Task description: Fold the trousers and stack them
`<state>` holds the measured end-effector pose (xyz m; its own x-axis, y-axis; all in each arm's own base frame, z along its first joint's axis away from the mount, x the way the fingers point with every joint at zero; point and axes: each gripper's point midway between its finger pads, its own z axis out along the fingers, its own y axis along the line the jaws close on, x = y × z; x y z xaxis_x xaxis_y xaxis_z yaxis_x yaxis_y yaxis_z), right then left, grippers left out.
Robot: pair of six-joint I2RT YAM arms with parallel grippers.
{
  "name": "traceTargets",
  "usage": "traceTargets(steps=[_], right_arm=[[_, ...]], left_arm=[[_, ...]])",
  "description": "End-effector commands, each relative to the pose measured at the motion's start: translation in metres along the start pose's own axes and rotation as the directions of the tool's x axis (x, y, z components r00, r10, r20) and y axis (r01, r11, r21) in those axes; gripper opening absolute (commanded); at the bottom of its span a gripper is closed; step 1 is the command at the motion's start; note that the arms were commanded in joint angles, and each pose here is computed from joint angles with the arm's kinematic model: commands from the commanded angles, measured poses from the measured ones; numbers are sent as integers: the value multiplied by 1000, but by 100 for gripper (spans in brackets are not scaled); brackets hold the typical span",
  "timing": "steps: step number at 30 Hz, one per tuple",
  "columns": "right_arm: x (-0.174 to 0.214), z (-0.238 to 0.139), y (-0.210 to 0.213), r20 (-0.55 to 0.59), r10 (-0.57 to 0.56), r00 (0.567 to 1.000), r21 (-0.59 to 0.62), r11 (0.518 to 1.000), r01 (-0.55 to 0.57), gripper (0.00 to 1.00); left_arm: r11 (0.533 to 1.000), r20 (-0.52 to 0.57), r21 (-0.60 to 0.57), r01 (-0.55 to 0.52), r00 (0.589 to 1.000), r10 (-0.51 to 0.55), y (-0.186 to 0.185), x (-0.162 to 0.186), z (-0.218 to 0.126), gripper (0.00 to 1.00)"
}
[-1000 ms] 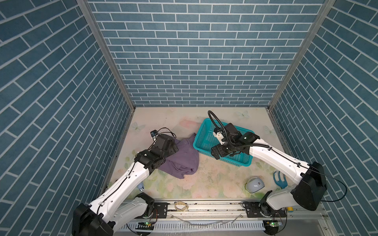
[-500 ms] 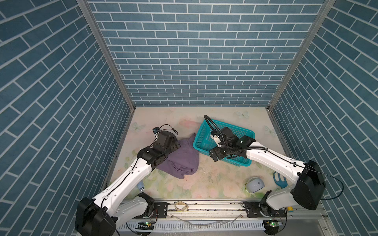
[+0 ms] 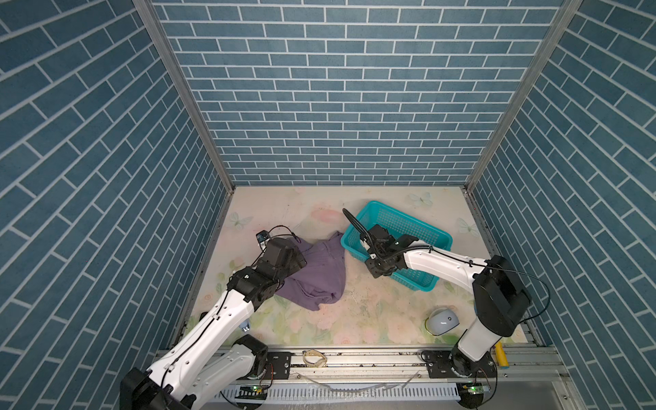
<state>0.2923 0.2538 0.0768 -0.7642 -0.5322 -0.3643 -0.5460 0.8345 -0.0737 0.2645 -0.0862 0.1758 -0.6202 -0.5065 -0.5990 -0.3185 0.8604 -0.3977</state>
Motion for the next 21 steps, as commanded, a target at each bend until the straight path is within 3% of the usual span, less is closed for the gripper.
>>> traceTargets(steps=[1, 12, 21], right_arm=[[-13, 5, -41, -18, 92, 996, 126, 988, -89, 31], [-73, 6, -149, 68, 262, 963, 229, 935, -270, 22], [-100, 11, -236, 112, 330, 937, 291, 891, -348, 21]], left_arm=[[997, -6, -73, -23, 1000, 23, 22, 3, -9, 92], [997, 40, -78, 26, 999, -23, 51, 12, -29, 94], [994, 20, -109, -27, 999, 30, 52, 11, -28, 94]])
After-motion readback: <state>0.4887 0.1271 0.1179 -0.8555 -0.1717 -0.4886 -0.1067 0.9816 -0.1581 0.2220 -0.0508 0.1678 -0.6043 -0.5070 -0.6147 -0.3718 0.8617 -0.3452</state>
